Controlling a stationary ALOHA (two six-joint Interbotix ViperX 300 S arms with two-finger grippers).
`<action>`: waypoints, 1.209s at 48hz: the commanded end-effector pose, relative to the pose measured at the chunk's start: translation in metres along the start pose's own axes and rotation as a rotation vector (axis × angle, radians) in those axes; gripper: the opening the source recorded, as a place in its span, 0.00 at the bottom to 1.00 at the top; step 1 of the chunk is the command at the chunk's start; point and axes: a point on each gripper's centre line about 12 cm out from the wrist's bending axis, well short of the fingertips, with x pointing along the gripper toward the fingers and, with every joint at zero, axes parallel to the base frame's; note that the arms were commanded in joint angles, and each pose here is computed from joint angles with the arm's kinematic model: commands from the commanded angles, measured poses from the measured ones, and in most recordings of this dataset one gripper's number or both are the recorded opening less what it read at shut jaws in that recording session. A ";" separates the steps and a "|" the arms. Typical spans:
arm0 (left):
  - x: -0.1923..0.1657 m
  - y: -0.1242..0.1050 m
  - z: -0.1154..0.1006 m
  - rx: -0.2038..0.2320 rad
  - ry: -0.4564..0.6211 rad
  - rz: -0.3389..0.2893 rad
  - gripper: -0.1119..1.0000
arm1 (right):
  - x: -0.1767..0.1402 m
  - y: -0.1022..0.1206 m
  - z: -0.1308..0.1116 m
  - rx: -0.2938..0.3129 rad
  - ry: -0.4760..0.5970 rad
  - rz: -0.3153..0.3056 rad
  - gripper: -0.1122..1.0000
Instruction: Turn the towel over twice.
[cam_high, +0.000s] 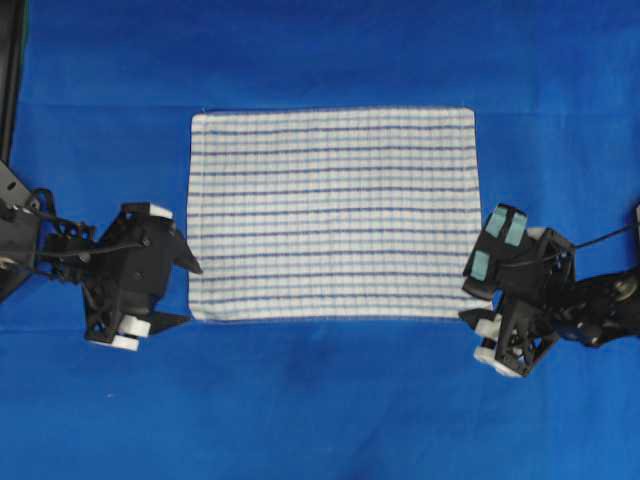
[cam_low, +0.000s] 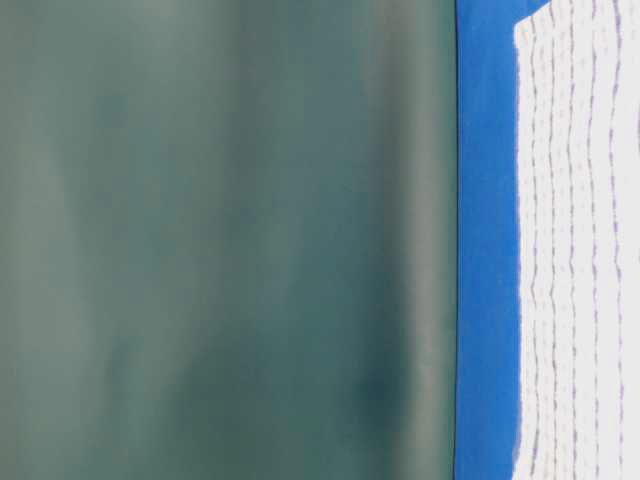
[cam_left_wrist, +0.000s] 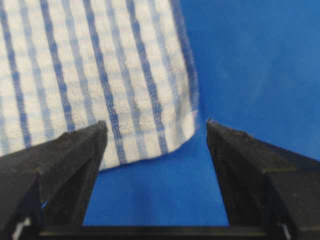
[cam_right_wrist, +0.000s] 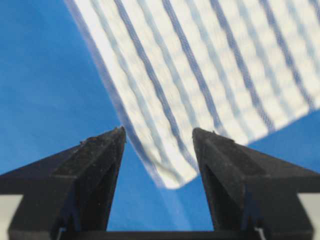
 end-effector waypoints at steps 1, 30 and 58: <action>-0.017 -0.002 0.018 0.004 -0.053 -0.006 0.74 | -0.026 0.004 0.019 -0.032 -0.096 0.048 0.66; -0.145 0.028 0.051 -0.046 -0.592 0.113 0.74 | -0.159 -0.064 0.058 -0.248 -0.692 0.059 0.67; -0.165 0.056 0.036 -0.056 -0.716 0.286 0.73 | -0.174 -0.108 0.043 -0.217 -0.827 0.006 0.66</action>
